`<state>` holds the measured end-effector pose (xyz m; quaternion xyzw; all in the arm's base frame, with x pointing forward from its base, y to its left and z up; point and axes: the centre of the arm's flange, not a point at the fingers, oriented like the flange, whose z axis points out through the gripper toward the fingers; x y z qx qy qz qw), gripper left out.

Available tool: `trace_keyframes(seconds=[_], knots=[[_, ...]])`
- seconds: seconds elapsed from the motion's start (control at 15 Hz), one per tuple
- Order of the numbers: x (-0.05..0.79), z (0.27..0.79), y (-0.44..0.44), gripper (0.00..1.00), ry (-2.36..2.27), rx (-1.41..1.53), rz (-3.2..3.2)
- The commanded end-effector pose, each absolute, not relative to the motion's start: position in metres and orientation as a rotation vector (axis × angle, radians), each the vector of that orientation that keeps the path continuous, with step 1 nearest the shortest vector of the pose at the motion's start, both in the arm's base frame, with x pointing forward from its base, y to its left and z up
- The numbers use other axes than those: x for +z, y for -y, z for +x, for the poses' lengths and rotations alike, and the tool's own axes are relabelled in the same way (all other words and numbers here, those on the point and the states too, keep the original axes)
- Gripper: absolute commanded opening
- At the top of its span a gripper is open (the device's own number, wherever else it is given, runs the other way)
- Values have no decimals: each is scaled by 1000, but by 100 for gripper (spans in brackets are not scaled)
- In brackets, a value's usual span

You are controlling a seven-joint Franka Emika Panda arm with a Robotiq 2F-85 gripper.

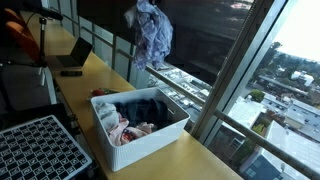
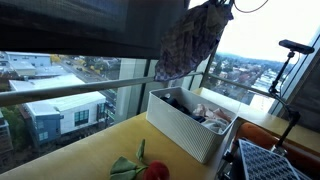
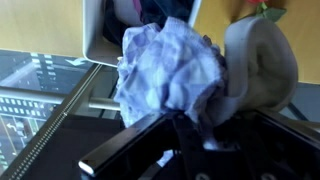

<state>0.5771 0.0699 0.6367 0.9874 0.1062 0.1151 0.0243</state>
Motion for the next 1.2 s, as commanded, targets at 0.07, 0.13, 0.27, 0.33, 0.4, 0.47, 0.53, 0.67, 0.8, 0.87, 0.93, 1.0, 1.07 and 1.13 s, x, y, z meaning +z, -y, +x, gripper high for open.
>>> trace_keyframes(seconds=[0.07,0.13,0.27,0.33,0.4,0.47,0.53,0.67,0.8,0.87,0.93,1.0,1.07,1.13], knots=[[680,560,-192,4,-480,345,3054],[672,555,-221,4,-512,325,3060],[638,549,-264,4,-570,263,3077],[612,547,-280,4,-597,217,3083],[588,548,-292,4,-620,170,3083],[563,550,-300,4,-638,125,3080],[540,553,-303,4,-654,89,3072],[498,564,-301,4,-661,30,3071],[458,573,-297,4,-644,-28,3078],[438,573,-297,4,-643,-58,3076],[420,570,-298,4,-652,-78,3067],[407,567,-300,4,-663,-100,3058],[394,562,-303,26,-673,-119,3046],[385,558,-306,44,-687,-136,3036]])
